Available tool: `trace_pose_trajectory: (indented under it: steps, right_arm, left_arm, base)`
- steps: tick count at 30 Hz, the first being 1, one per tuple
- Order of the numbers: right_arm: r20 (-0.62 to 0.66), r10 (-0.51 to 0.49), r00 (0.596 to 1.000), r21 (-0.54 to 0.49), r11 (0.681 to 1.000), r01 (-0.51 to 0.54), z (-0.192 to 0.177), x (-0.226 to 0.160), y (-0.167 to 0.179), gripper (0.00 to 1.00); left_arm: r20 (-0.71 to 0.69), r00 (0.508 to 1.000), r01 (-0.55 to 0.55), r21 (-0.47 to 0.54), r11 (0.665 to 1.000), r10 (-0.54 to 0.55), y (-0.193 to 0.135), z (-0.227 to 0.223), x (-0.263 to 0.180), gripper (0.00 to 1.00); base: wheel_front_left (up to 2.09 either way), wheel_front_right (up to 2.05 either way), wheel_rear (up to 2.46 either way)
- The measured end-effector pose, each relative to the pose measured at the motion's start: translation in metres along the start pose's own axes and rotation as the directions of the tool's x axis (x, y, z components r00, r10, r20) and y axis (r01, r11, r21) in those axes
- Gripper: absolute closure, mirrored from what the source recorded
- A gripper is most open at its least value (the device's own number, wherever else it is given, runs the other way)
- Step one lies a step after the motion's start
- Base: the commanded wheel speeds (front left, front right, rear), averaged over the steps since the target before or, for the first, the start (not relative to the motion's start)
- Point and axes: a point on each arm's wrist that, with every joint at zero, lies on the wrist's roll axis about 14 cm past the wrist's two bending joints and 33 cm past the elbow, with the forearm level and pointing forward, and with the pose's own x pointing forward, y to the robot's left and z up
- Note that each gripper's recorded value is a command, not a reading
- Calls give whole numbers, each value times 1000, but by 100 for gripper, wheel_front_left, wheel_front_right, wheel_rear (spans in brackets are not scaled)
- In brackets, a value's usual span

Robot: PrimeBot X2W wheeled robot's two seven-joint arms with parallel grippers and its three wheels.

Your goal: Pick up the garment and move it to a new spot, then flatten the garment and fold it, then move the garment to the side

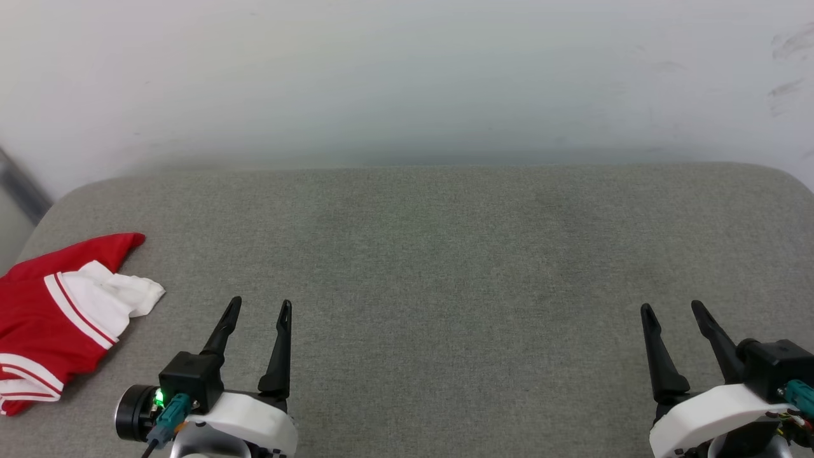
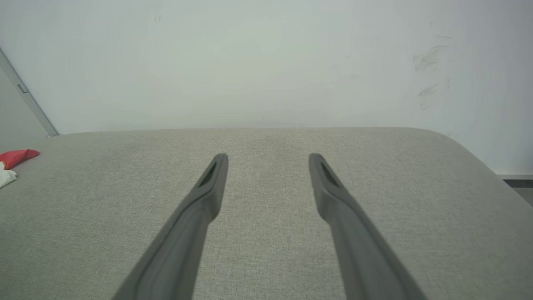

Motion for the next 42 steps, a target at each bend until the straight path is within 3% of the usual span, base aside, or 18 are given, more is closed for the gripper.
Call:
trace_pose_trajectory:
  steps: [13,27,36,42]
  right_arm:
    - [11,-4,1000,-66,998,5,2,0,-1,0]
    - [7,43,999,-45,998,-43,-1,8,14,0]
    - [7,198,980,-47,979,-197,-1,26,66,0]
    - [6,369,930,-47,929,-368,1,39,128,0]
  left_arm:
    - [-12,1000,4,44,999,-4,-1,-8,-2,0]
    - [-13,997,-71,-5,997,71,16,-10,-8,0]
    - [2,973,-230,17,973,230,65,-2,-37,0]
    - [22,924,-383,43,923,382,107,8,-79,0]
  base:
    - [0,0,0]
    - [0,0,0]
    - [0,0,0]
    - [0,0,0]
